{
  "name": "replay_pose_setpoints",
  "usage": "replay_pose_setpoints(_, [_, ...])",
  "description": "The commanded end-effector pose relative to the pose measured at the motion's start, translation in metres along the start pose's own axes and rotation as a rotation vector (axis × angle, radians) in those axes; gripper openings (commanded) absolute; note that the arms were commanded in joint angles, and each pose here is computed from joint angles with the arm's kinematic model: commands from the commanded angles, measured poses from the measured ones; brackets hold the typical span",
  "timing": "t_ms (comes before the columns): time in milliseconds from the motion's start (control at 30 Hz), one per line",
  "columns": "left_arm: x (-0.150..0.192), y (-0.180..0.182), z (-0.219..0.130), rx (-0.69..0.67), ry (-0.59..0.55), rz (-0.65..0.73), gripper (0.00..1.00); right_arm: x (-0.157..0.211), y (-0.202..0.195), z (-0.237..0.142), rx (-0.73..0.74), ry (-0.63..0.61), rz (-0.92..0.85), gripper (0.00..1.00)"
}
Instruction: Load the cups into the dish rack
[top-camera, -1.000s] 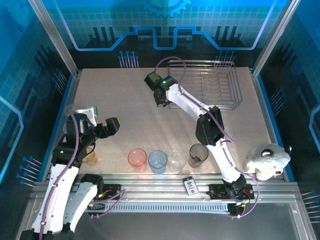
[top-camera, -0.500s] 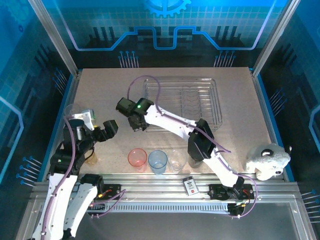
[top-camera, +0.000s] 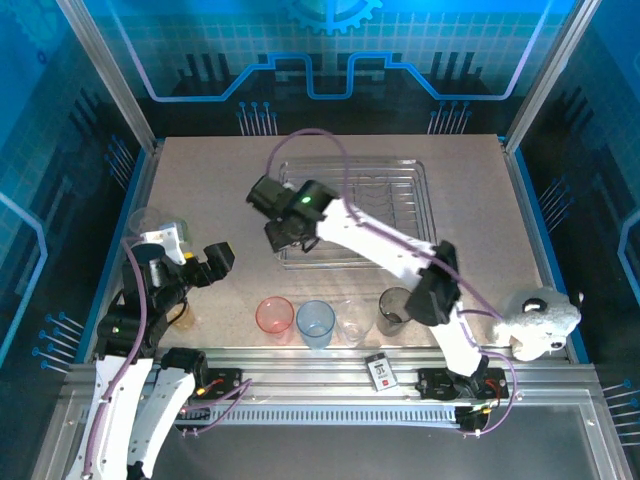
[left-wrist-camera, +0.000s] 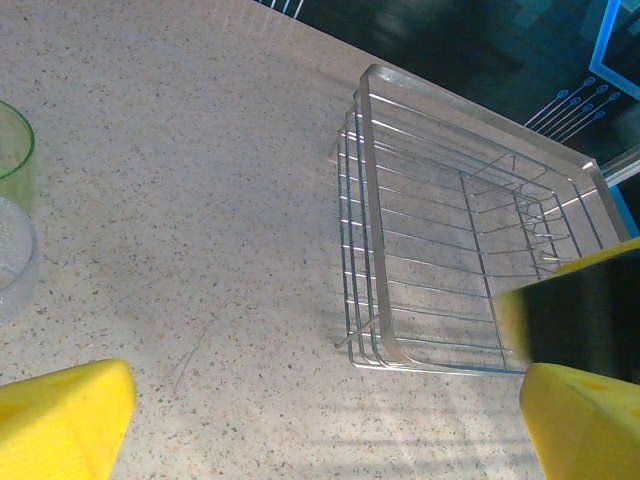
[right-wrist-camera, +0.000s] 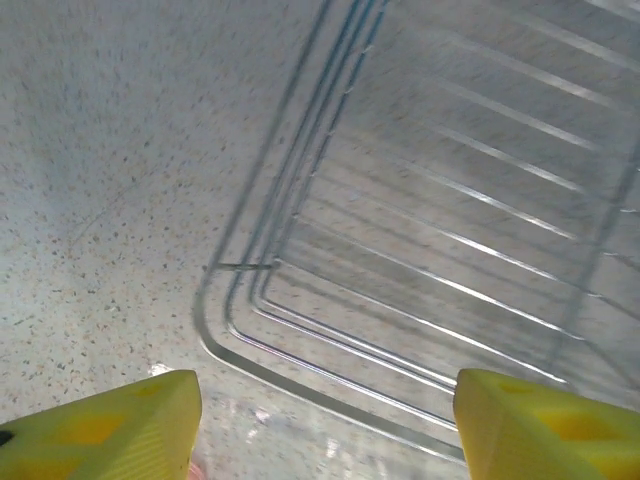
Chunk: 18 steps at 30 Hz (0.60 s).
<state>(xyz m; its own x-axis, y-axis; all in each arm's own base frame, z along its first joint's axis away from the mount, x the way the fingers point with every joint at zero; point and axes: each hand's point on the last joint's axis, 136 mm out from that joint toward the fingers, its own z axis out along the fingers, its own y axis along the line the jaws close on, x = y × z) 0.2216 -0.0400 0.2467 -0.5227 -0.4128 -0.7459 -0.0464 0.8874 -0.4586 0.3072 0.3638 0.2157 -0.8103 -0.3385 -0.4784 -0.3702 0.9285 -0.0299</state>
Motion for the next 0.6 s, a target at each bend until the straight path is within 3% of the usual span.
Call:
replay_pose_setpoints(0, [0.004,-0.004,0.003,0.022,0.027,-0.015,0.99,-0.015,-0.055,-0.034,0.033,-0.089,0.009,0.67])
replay_pose_setpoints(300, [0.012,-0.02,0.016,0.107,0.118,-0.044,0.99,0.031,-0.224,-0.033,0.047,-0.071,0.29,0.64])
replay_pose_setpoints(400, [0.018,-0.022,0.022,0.124,0.151,-0.072,0.99,0.058,-0.263,-0.021,0.052,-0.042,0.39,0.64])
replay_pose_setpoints(567, [0.042,-0.018,0.036,0.134,0.233,-0.119,0.99,0.094,-0.293,-0.001,0.06,0.017,0.471,0.65])
